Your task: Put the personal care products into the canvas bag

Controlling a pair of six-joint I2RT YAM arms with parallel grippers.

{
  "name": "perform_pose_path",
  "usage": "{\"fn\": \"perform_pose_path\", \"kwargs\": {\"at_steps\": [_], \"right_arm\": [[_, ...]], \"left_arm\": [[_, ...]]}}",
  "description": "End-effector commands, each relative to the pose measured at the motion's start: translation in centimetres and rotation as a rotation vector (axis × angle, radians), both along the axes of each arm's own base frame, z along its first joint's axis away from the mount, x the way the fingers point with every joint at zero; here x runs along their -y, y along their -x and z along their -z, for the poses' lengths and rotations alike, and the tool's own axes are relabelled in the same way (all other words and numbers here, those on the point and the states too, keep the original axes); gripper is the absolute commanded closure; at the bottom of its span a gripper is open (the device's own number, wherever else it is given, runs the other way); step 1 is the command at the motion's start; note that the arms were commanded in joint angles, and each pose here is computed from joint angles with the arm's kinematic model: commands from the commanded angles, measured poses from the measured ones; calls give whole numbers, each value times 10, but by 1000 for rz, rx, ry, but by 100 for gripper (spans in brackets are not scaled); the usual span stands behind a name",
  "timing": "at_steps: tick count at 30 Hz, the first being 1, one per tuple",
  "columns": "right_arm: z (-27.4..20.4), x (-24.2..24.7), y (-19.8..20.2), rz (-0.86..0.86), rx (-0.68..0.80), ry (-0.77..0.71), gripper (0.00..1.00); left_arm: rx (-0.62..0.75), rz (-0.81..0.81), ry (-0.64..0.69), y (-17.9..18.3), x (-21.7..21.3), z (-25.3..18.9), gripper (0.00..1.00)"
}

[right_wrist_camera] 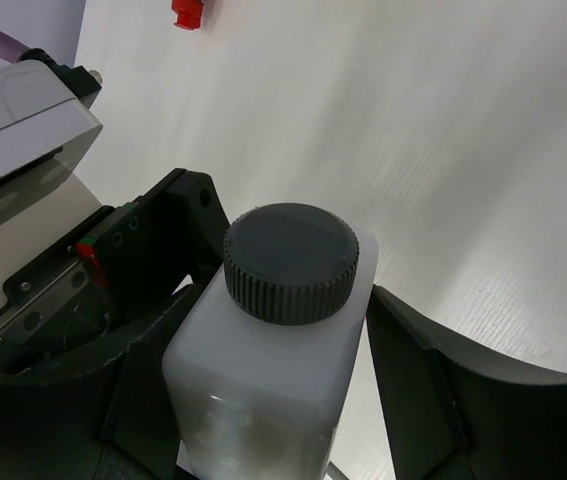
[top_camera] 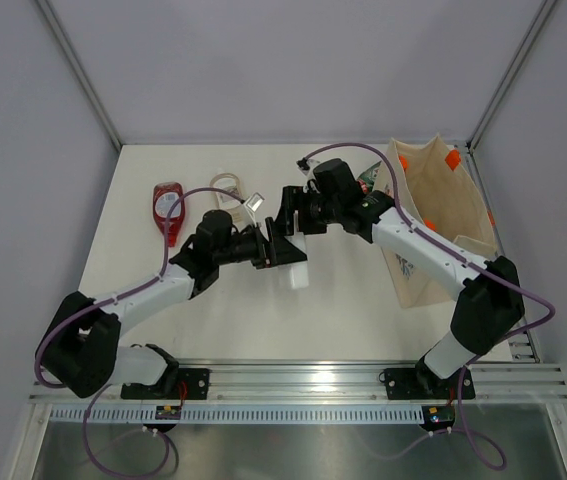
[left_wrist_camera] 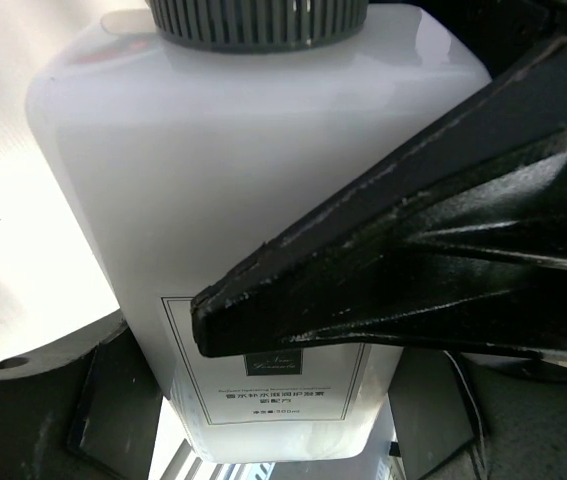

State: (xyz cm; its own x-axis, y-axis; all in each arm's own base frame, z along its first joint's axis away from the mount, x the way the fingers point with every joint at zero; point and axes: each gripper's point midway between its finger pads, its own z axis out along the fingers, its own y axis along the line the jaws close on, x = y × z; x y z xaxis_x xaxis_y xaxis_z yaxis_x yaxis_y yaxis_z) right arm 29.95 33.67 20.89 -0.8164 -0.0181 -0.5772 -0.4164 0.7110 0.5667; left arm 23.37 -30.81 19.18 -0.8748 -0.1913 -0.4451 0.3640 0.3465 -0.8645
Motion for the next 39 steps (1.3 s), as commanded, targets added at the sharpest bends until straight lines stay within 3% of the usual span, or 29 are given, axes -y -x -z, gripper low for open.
{"fn": "perform_pose_path", "kwargs": {"at_steps": [1,2,7,9,12,17,30,39], "right_arm": [[-40,-15,21,-165,50,-128,100],[-39,-15,21,-175,36,-138,100],[-48,-4,12,-189,-15,-232,100],[-48,-1,15,-208,-33,-261,100],[-57,4,14,-211,-48,-317,100],[-70,14,7,-200,-68,-399,100],[-74,28,0,-166,-108,-456,100],[-96,43,-10,-145,-129,-528,100]], "left_arm": [[245,6,194,-19,16,-93,46],[245,9,193,-18,16,-93,39],[245,31,188,-17,19,-93,28],[236,43,188,-16,22,-90,15],[221,61,196,-14,27,-86,6],[219,83,209,-13,31,-85,1],[200,119,225,-9,37,-87,1],[195,144,150,1,31,-81,1]]}}
